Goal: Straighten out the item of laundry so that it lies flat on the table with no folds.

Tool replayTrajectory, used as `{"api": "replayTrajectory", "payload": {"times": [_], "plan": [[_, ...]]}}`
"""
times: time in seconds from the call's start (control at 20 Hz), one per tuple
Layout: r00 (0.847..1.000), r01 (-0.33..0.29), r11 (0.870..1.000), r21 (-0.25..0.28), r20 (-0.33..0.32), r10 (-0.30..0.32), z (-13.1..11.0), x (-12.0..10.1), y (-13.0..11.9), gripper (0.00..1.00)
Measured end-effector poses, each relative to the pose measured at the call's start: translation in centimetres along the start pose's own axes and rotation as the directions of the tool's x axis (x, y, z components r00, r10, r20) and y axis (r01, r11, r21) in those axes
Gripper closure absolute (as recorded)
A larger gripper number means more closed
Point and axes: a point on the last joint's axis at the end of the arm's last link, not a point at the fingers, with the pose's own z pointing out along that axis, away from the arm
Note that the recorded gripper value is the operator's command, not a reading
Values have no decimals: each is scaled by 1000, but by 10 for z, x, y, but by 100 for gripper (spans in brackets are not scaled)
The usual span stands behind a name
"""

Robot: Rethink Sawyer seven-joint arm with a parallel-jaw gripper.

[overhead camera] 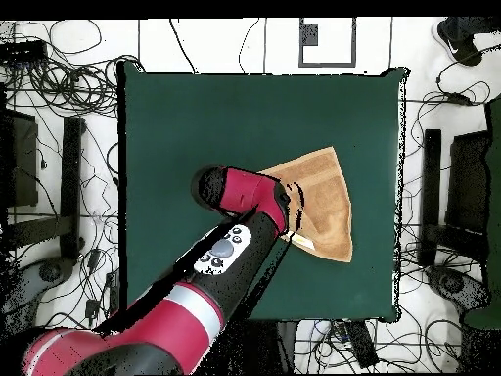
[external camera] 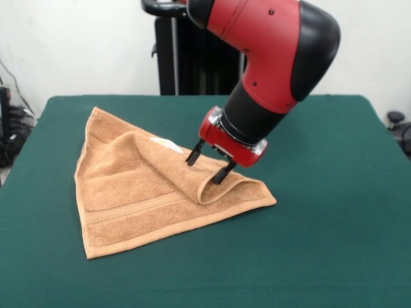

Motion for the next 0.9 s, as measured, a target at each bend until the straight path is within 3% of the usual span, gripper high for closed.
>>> {"api": "replayTrajectory", "payload": {"times": [0.75, 0.8, 0.9], "plan": [[1000, -1, 1000, -1, 1, 1, -1, 0, 0, 0], [1000, -1, 1000, -1, 1, 1, -1, 0, 0, 100], [1000, -1, 1000, -1, 1, 1, -1, 0, 0, 100]]}}
